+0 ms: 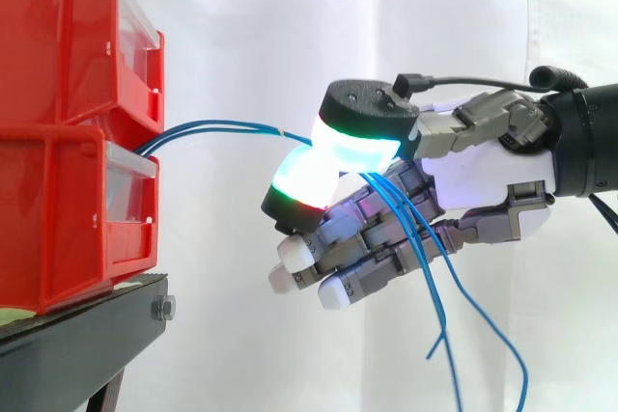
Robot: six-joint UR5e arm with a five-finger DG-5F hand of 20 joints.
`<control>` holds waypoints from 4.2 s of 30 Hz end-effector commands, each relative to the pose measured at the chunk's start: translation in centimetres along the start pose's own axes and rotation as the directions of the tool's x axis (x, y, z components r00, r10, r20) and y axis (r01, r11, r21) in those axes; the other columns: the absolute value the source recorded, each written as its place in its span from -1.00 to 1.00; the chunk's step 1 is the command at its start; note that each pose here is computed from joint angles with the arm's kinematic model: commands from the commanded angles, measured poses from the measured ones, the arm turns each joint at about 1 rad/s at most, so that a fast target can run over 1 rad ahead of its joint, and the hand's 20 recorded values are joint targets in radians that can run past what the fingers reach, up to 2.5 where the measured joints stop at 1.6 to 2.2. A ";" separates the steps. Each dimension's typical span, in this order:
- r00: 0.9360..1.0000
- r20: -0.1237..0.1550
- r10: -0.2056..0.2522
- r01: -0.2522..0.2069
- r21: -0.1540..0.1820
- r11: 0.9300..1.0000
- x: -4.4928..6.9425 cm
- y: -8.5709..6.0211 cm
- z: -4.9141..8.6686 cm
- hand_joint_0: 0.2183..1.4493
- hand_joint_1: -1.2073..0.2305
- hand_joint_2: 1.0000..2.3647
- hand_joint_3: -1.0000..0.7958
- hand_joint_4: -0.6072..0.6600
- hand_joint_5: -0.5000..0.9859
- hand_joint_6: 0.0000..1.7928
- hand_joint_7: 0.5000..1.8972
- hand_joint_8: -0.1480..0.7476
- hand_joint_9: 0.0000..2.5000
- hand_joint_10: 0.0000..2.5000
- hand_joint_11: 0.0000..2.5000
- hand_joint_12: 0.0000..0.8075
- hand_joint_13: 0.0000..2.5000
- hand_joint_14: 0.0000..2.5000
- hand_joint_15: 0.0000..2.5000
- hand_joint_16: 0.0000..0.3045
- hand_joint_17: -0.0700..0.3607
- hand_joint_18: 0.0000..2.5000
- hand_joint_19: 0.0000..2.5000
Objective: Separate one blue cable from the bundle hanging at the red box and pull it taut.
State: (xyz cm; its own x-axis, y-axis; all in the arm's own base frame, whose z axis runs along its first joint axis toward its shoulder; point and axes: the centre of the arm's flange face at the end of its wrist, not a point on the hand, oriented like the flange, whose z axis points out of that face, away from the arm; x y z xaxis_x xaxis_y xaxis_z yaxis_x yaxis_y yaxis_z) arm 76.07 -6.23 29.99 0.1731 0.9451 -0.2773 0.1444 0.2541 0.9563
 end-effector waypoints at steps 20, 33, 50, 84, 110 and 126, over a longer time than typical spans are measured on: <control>1.000 0.014 -0.002 0.002 0.005 1.000 -1.2 0.4 0.2 -0.30 -0.20 -0.97 -0.22 0.16 -0.64 0.00 -0.34 0.00 -0.40 -0.99 -0.59 -0.30 -0.59 -1.00 -0.91 -0.77 -0.31 -0.61 -0.78; 1.000 0.017 -0.002 0.002 0.006 1.000 -1.3 0.4 0.2 -0.14 -0.41 -0.99 -0.33 0.04 -0.65 0.01 -0.42 -0.05 -0.40 -0.99 -0.56 -0.31 -0.56 -1.00 -0.90 -0.77 -0.31 -0.58 -0.78; 1.000 0.018 -0.004 0.003 0.011 1.000 -1.3 0.4 0.1 -0.05 -0.54 -1.00 -0.44 0.01 -0.64 0.02 -0.37 -0.11 -0.36 -0.98 -0.54 -0.37 -0.52 -1.00 -0.89 -0.80 -0.36 -0.55 -0.81; 1.000 -0.008 -0.012 0.013 0.072 0.997 -0.8 -0.1 -0.7 -0.31 -0.13 -1.00 -0.42 0.10 -0.63 0.00 -0.33 -0.04 -0.34 -0.99 -0.55 -0.34 -0.54 -0.99 -0.87 -0.79 -0.35 -0.59 -0.76; 1.000 -0.009 -0.002 0.003 0.088 0.996 -0.9 0.6 -1.2 -0.16 -0.45 -0.97 -0.23 -0.06 -0.64 0.02 -0.29 -0.06 -0.32 -0.98 -0.47 -0.33 -0.51 -0.99 -0.85 -0.78 -0.33 -0.56 -0.75; 0.996 -0.018 0.092 -0.090 0.093 0.992 0.1 0.8 -1.4 -0.25 -0.29 -0.97 -0.20 0.02 -0.65 0.02 -0.21 0.00 -0.12 -0.98 -0.09 -0.26 -0.33 -0.98 -0.61 -0.78 -0.33 -0.52 -0.75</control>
State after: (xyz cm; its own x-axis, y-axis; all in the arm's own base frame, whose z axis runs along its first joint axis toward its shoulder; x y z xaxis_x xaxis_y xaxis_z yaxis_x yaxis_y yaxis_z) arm 74.79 -5.78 30.89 0.1676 0.9641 -0.2060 0.2209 0.1669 0.9609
